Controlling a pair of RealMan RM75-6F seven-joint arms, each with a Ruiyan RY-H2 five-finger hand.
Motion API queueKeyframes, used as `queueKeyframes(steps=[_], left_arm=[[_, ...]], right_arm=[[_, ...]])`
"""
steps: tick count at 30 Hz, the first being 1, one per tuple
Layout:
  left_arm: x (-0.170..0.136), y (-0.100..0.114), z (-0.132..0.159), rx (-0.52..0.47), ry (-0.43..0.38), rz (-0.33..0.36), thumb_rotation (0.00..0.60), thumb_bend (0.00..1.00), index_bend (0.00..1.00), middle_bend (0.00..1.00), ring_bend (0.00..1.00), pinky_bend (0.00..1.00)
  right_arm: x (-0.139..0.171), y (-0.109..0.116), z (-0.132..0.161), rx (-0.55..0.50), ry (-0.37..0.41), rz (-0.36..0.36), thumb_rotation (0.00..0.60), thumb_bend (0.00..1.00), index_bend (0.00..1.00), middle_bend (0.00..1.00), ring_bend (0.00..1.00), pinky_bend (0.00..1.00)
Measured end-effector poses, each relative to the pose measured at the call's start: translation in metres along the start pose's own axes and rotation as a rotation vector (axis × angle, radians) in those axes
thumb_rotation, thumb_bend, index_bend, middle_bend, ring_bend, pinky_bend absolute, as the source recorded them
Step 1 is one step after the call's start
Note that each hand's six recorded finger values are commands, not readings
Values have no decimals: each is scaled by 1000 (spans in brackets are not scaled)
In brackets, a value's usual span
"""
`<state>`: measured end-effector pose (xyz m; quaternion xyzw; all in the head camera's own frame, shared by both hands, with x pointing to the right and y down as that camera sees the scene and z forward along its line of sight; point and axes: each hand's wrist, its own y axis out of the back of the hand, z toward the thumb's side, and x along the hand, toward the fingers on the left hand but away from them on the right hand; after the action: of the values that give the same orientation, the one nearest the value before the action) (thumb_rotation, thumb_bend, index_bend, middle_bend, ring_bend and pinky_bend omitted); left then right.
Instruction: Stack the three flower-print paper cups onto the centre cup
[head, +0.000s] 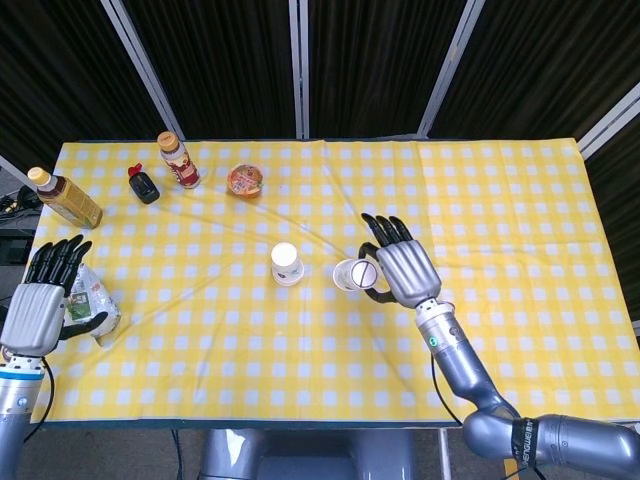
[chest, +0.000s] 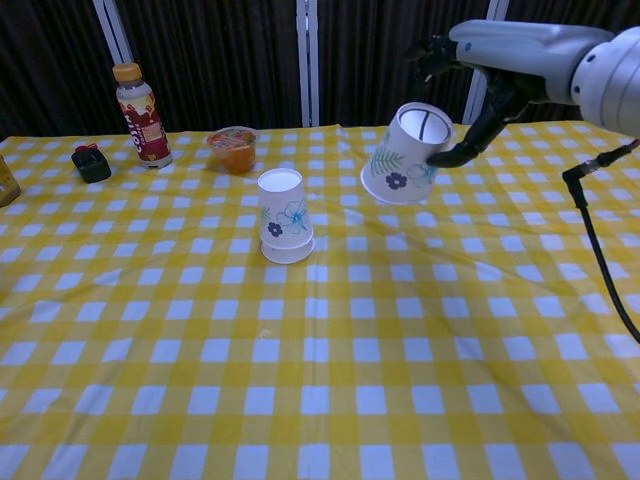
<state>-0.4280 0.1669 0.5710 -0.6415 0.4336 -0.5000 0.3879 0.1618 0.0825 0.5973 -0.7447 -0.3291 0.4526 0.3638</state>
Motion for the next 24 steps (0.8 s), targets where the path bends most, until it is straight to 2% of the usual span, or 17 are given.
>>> queueKeyframes(steps=[11,24], left_arm=[[3,-2,-6,-24,10,-18,600,122,0,0,0,0],[6,-5,-11,-45,17,-41,600,122,0,0,0,0]], right_arm=[[-41,1,54,-49,66,-30,600,155,470,28,0,0],[-82,-22,60,-57,36,-23,600,155,470,28,0,0]])
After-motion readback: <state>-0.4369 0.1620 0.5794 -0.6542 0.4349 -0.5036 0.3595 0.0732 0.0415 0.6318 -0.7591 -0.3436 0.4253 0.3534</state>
